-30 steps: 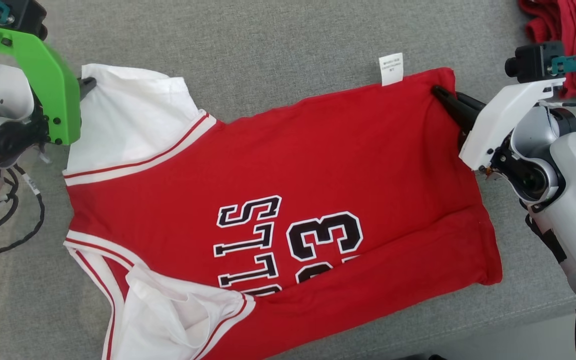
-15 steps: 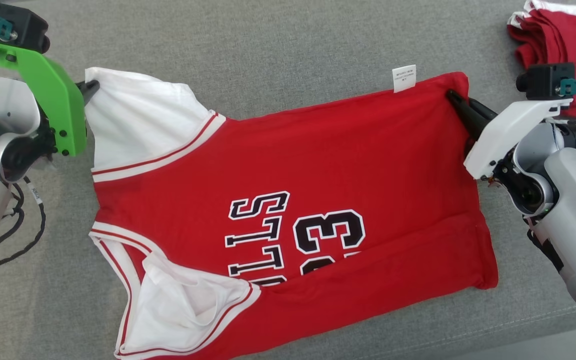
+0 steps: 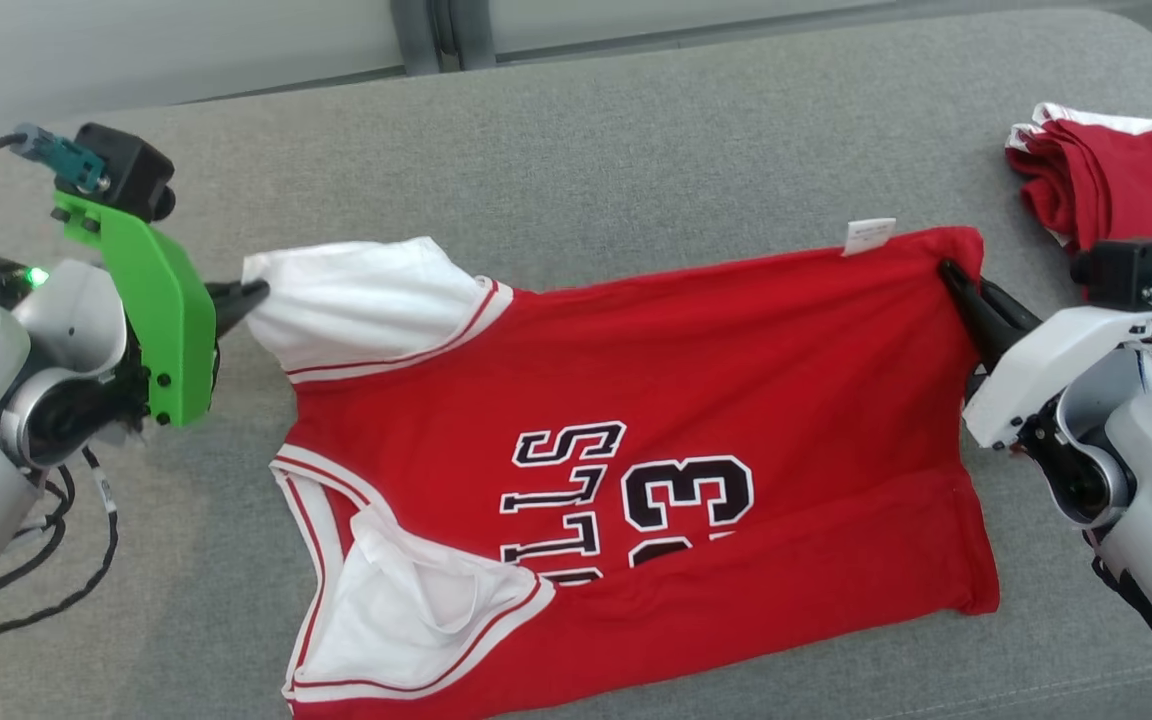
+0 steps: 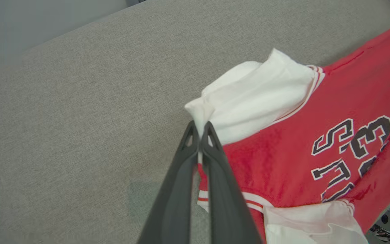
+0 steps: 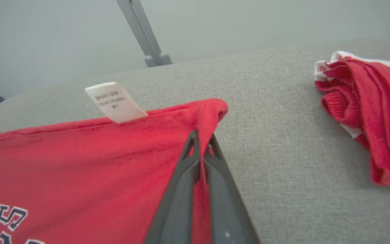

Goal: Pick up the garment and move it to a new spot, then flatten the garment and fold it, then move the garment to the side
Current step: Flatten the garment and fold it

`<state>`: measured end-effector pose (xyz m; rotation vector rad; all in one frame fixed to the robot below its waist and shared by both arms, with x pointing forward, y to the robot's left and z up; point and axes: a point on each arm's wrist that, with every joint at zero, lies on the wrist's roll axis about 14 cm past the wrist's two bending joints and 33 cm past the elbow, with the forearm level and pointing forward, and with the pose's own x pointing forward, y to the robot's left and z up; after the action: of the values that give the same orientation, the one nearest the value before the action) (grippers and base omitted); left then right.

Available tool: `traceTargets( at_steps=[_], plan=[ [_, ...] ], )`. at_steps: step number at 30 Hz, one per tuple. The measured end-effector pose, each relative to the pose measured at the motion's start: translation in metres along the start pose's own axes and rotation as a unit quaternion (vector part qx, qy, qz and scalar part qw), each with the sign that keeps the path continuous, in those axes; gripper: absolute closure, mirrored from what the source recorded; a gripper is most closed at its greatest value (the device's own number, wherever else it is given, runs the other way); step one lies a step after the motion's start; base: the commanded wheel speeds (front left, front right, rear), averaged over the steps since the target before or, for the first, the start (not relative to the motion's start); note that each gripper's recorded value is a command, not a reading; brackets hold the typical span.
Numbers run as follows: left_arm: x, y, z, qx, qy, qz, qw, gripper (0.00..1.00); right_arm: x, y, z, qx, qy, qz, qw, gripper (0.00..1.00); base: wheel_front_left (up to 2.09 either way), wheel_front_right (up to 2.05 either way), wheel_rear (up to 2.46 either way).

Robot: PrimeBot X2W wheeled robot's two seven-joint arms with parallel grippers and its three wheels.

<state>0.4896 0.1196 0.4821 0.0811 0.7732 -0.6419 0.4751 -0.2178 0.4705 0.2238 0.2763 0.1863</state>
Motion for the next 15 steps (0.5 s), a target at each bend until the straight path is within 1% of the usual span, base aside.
traceTargets(
  at_steps=[3, 8, 12, 15],
  plan=[
    [-0.016, -0.008, -0.014, 0.003, 0.019, -0.009, 1.0, 1.0, -0.006, 0.004, 0.001, -0.02, -0.003, 0.012, 1.0, 1.0, 0.0, 0.0, 0.0],
    [-0.036, -0.024, -0.04, -0.013, 0.056, -0.033, 0.998, 1.0, -0.012, 0.007, -0.008, -0.059, 0.018, 0.029, 0.998, 1.0, 0.0, 0.0, 0.0],
    [-0.047, -0.037, -0.059, -0.02, 0.088, -0.049, 0.995, 1.0, -0.017, 0.012, -0.025, -0.081, 0.07, 0.046, 0.993, 1.0, 0.0, 0.0, 0.0],
    [-0.052, -0.044, -0.072, -0.026, 0.114, -0.056, 0.992, 1.0, -0.024, 0.012, -0.037, -0.094, 0.116, 0.058, 0.987, 1.0, 0.0, 0.0, 0.0]
  ],
)
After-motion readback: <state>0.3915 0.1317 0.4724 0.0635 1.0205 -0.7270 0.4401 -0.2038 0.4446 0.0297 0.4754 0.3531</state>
